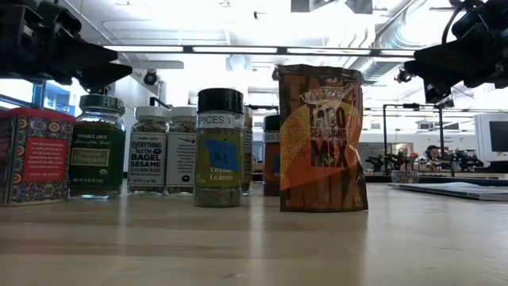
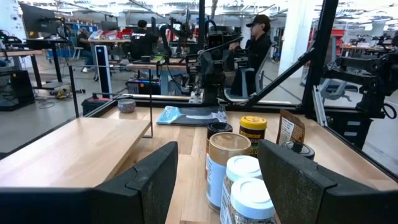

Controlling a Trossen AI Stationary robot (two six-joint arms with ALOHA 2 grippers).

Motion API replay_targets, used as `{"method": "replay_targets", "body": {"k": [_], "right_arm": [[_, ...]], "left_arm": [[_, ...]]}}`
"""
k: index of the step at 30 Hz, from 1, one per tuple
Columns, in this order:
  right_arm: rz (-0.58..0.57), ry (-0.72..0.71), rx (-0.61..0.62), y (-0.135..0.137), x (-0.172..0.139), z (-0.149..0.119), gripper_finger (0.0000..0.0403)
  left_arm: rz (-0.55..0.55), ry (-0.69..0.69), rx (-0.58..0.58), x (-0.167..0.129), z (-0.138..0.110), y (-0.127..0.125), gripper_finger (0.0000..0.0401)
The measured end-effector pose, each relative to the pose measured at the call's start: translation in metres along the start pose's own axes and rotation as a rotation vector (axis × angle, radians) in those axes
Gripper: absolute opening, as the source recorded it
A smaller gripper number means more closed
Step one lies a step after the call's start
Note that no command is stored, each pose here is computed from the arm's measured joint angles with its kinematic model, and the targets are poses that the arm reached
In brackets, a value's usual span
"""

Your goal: Shelf spices

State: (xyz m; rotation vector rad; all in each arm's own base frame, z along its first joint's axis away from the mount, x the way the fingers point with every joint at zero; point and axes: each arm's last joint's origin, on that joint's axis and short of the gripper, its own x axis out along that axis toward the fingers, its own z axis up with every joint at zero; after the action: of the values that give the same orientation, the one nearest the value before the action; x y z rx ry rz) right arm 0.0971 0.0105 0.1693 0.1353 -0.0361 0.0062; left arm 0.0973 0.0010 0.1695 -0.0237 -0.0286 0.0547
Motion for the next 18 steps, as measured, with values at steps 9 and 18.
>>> {"method": "replay_targets", "body": {"k": [9, 18], "right_arm": [[0.000, 0.000, 0.000, 0.0000, 0.0000, 0.0000, 0.0105], [-0.001, -0.003, 0.032, 0.0000, 0.0000, 0.0003, 0.0105]], "left_arm": [[0.000, 0.000, 0.000, 0.0000, 0.0000, 0.0000, 0.0218], [0.001, -0.005, 0.000, 0.0000, 0.0005, 0.0000, 0.0218]]}}
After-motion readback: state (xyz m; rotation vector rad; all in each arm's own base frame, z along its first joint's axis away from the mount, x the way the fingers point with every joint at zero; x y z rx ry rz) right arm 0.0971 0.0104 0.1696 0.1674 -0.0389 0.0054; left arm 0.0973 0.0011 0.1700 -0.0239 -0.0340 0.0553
